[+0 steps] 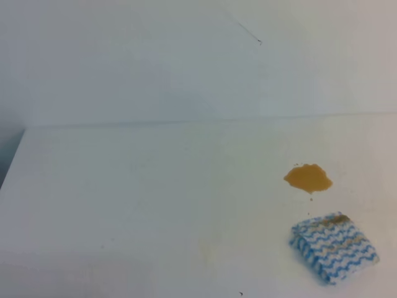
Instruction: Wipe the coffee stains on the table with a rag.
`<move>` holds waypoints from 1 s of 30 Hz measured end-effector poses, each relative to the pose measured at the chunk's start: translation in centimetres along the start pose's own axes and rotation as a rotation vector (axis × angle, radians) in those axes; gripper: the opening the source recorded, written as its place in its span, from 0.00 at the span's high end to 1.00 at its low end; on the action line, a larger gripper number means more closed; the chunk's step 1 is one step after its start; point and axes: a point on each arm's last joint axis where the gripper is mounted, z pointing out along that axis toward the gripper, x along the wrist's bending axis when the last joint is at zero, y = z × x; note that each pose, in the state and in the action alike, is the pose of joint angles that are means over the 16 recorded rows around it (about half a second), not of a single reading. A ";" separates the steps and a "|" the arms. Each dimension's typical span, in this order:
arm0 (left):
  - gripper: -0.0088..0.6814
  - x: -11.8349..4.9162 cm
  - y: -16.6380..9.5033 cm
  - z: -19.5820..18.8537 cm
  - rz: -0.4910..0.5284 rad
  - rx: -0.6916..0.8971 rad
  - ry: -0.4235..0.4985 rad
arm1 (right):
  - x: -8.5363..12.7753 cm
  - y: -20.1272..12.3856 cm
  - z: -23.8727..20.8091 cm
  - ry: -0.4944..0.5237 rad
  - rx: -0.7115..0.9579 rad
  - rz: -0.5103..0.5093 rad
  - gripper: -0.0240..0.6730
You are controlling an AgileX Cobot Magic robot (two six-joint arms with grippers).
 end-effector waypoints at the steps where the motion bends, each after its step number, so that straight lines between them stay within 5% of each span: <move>1: 0.99 0.0 0.0 0.0 0.000 0.000 0.000 | 0.1 0.2 0.9 0.012 0.053 -0.002 0.97; 15: 0.99 0.0 0.0 0.0 0.000 0.000 0.000 | 2.6 -2.1 16.6 0.232 0.642 -0.096 0.97; 24: 0.99 0.0 0.0 0.0 0.000 0.000 0.000 | 6.5 -6.0 22.3 0.325 0.807 -0.170 0.97; 30: 0.99 0.0 0.0 0.0 0.000 0.000 0.000 | 7.2 -8.4 23.9 0.327 0.874 -0.180 0.97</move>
